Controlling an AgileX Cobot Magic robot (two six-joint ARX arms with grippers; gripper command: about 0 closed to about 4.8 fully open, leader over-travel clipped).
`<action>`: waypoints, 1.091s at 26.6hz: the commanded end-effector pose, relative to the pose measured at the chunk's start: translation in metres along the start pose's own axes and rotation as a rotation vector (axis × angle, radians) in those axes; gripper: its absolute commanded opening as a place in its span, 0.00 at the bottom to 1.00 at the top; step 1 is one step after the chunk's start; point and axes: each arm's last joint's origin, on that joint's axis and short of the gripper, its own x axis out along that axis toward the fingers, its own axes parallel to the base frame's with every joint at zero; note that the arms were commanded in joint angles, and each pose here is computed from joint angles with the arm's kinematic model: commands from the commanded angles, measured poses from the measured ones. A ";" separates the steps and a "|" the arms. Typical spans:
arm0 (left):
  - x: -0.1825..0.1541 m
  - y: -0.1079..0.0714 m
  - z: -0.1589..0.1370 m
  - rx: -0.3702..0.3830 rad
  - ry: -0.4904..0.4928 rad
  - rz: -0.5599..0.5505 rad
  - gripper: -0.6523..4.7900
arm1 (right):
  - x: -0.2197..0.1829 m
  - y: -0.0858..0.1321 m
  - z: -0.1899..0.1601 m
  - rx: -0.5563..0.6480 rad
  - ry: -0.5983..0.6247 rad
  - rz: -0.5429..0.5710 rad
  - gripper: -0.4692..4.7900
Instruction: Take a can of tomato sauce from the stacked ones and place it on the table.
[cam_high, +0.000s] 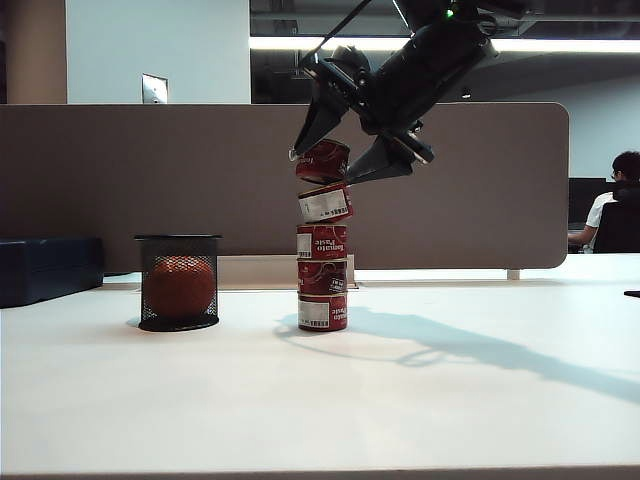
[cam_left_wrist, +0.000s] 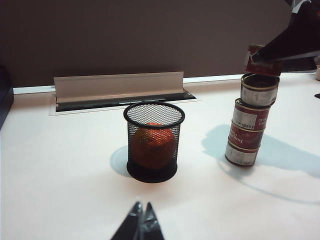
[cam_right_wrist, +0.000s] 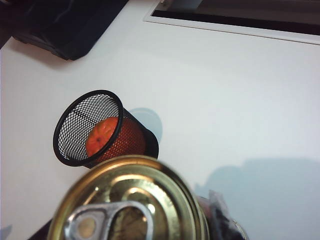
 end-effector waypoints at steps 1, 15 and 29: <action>0.000 0.000 0.002 0.008 -0.011 -0.003 0.11 | -0.004 0.004 0.006 -0.019 -0.035 0.012 0.70; 0.000 0.000 0.002 0.008 -0.011 -0.003 0.11 | -0.003 0.004 0.004 -0.013 -0.013 0.038 0.70; 0.000 0.000 0.002 0.009 -0.011 -0.003 0.11 | -0.003 0.003 0.004 -0.012 -0.019 0.009 0.69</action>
